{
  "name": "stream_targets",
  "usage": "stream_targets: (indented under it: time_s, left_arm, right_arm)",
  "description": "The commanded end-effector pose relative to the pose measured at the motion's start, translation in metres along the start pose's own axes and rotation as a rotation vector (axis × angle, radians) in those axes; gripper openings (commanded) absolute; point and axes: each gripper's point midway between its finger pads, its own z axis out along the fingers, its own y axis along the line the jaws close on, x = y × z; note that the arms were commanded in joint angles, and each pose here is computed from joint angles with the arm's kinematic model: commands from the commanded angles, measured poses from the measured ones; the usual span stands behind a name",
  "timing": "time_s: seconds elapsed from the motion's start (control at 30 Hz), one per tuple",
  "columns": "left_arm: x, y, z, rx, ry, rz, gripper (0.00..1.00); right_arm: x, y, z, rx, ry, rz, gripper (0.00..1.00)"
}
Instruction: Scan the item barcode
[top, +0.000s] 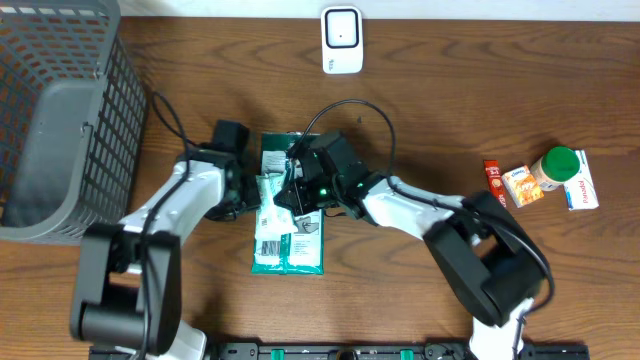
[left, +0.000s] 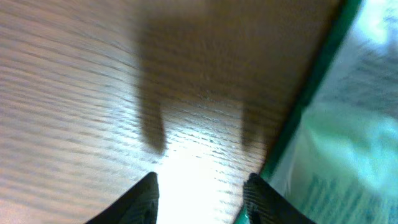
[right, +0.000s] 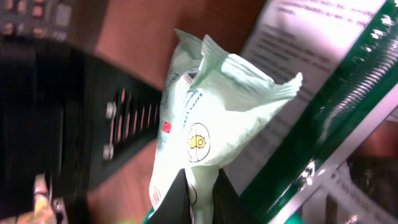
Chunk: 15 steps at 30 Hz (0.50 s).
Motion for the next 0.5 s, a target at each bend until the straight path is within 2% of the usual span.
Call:
stream_targets:
  time_s: [0.0, 0.13, 0.3, 0.47]
  left_arm:
    - [-0.027, -0.012, -0.048, 0.143, -0.119, -0.033, 0.49]
    - [-0.031, -0.019, -0.077, 0.256, -0.168, -0.048, 0.53]
    - [-0.021, -0.022, -0.085, 0.29, -0.142, -0.03, 0.58]
    - [-0.002, -0.052, -0.094, 0.489, -0.058, 0.1, 0.63]
  right_arm:
    - [-0.015, 0.032, -0.031, -0.047, -0.041, -0.105, 0.01]
    - [-0.009, 0.03, -0.04, -0.026, -0.013, -0.094, 0.01]
    - [0.0, 0.013, -0.047, 0.01, 0.03, -0.005, 0.01]
    - [-0.007, 0.024, -0.072, -0.194, 0.062, 0.048, 0.01]
